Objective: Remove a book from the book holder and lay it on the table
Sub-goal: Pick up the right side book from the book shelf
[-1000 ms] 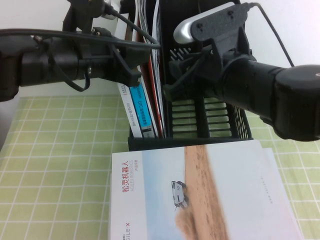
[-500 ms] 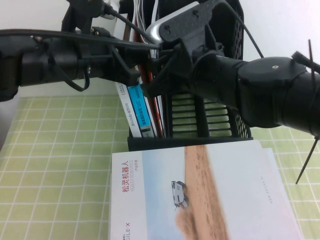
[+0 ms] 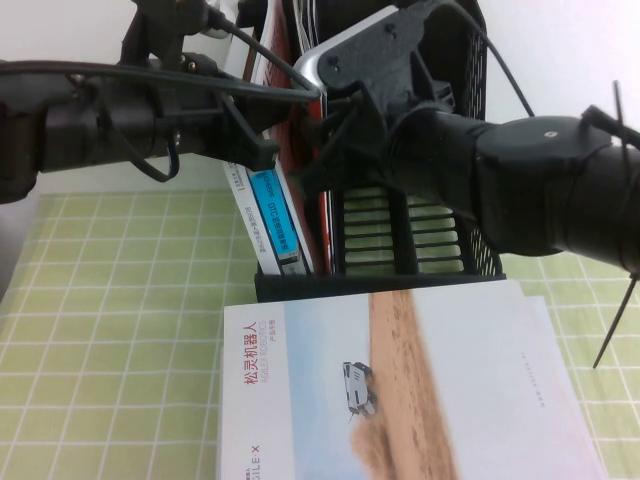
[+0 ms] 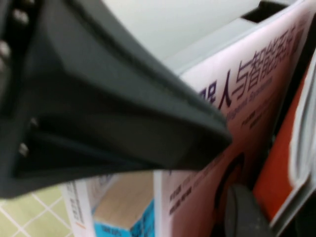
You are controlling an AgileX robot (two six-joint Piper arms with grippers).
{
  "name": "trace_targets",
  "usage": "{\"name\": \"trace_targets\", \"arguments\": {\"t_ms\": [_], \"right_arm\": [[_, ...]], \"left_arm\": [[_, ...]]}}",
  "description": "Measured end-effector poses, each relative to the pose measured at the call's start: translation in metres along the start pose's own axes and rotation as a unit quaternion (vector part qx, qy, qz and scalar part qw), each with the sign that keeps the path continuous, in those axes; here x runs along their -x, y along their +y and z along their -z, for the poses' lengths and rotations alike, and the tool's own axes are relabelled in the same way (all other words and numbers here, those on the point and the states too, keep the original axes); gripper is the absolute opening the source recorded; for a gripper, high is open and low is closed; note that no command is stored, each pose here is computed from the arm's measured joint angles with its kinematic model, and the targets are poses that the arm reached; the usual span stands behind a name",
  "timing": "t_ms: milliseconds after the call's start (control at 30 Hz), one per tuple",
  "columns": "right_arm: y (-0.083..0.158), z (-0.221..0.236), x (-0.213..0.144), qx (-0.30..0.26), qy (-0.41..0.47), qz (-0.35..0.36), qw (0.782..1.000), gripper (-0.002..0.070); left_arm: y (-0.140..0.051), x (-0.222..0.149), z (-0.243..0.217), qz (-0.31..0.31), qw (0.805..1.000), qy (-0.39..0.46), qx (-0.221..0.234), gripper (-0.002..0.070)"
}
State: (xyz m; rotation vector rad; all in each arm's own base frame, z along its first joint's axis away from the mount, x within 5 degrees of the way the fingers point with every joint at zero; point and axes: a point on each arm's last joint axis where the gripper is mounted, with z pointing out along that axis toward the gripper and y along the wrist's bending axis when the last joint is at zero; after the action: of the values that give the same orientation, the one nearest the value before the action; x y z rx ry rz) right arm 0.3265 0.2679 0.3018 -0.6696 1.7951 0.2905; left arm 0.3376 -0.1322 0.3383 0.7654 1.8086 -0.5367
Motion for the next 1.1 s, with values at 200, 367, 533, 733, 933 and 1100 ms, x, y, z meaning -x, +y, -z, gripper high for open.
{"name": "trace_targets", "arguments": {"t_ms": [200, 367, 533, 733, 933, 1100], "right_arm": [[-0.004, 0.019, 0.018, -0.002, -0.022, 0.011, 1.000, 0.0239], [-0.005, 0.024, 0.022, -0.003, -0.027, 0.036, 0.999, 0.0239], [-0.006, 0.027, 0.021, -0.006, -0.024, 0.038, 0.999, 0.0239], [-0.011, 0.041, 0.029, -0.021, -0.035, 0.038, 0.998, 0.0239], [-0.010, 0.051, 0.035, -0.003, -0.052, 0.015, 0.999, 0.0239], [0.002, 0.045, 0.017, 0.049, -0.035, -0.003, 0.998, 0.0239]], "left_arm": [[0.000, 0.000, 0.000, 0.000, 1.000, 0.000, 0.002, -0.0003], [0.001, 0.000, 0.000, 0.001, 1.000, 0.000, 0.003, -0.0003], [0.000, 0.000, 0.000, 0.001, 1.000, 0.000, 0.004, -0.0003], [0.000, 0.000, -0.001, 0.001, 1.000, -0.001, 0.007, -0.0003], [0.000, 0.000, -0.001, 0.003, 1.000, -0.001, 0.009, -0.0003], [0.000, 0.001, -0.001, 0.004, 1.000, -0.001, 0.009, -0.0003]]}}
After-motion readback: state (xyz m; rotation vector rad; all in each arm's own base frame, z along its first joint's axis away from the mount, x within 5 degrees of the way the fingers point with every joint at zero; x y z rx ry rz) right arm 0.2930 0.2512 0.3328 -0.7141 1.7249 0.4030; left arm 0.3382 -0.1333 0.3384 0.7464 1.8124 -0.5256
